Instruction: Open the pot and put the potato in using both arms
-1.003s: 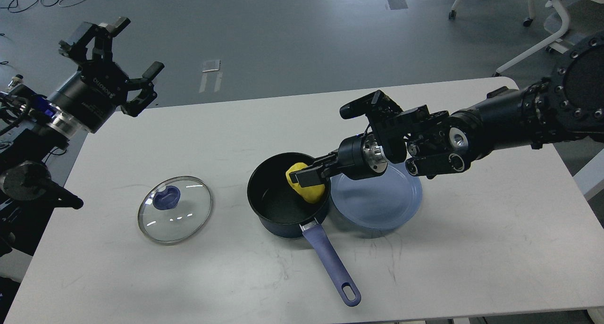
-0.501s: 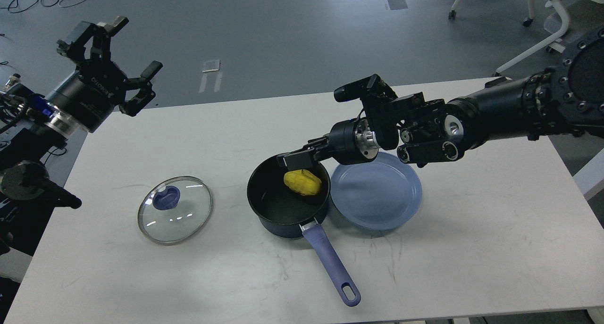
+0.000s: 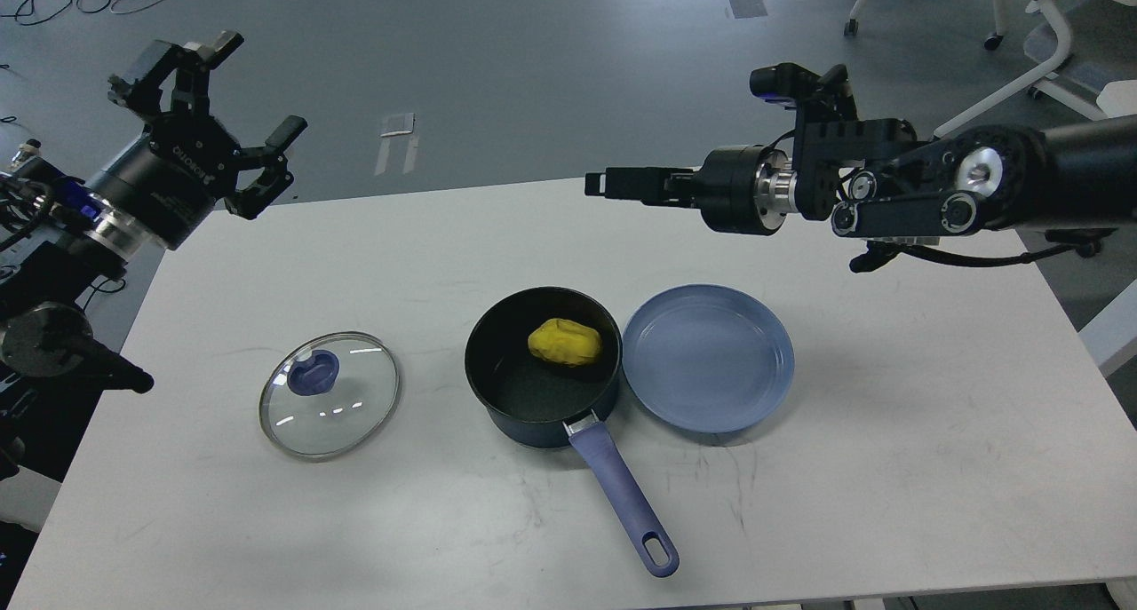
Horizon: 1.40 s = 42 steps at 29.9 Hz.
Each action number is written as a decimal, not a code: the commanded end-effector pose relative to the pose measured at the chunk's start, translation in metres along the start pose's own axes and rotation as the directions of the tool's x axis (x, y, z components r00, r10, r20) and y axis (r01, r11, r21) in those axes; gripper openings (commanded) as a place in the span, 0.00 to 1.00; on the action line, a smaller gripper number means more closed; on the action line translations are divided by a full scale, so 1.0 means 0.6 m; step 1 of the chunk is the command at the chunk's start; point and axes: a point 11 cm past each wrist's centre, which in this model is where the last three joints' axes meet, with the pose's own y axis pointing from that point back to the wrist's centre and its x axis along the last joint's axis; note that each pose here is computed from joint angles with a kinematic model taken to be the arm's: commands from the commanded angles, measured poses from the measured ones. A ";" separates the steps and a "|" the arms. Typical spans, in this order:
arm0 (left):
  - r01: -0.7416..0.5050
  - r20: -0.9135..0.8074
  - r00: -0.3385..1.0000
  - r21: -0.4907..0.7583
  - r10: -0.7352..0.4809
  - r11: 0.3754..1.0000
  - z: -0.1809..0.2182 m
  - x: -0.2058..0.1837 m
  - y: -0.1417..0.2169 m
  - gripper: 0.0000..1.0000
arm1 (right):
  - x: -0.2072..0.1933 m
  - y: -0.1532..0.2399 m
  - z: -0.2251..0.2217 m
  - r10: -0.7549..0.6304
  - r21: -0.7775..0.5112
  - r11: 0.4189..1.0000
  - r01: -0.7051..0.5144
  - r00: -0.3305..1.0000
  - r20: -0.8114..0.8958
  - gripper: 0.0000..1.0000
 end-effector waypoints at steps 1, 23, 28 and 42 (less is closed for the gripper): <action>-0.002 -0.013 1.000 0.010 0.002 1.000 -0.013 -0.002 0.003 0.98 | 0.020 0.037 0.053 0.134 -0.026 0.991 -0.131 0.962 0.237 1.00; -0.007 -0.125 0.992 0.105 0.021 0.994 -0.128 -0.028 0.038 0.98 | -0.052 0.190 0.264 0.313 -0.152 0.929 -0.337 0.501 0.807 1.00; -0.014 -0.139 0.990 0.115 0.030 0.993 -0.144 -0.030 0.041 0.98 | -0.063 0.213 0.280 0.261 -0.124 0.946 -0.300 0.477 0.839 1.00; -0.022 -0.165 0.985 0.137 0.044 0.990 -0.168 -0.034 0.055 0.98 | -0.054 0.217 0.283 0.278 -0.127 0.936 -0.330 0.465 0.841 1.00</action>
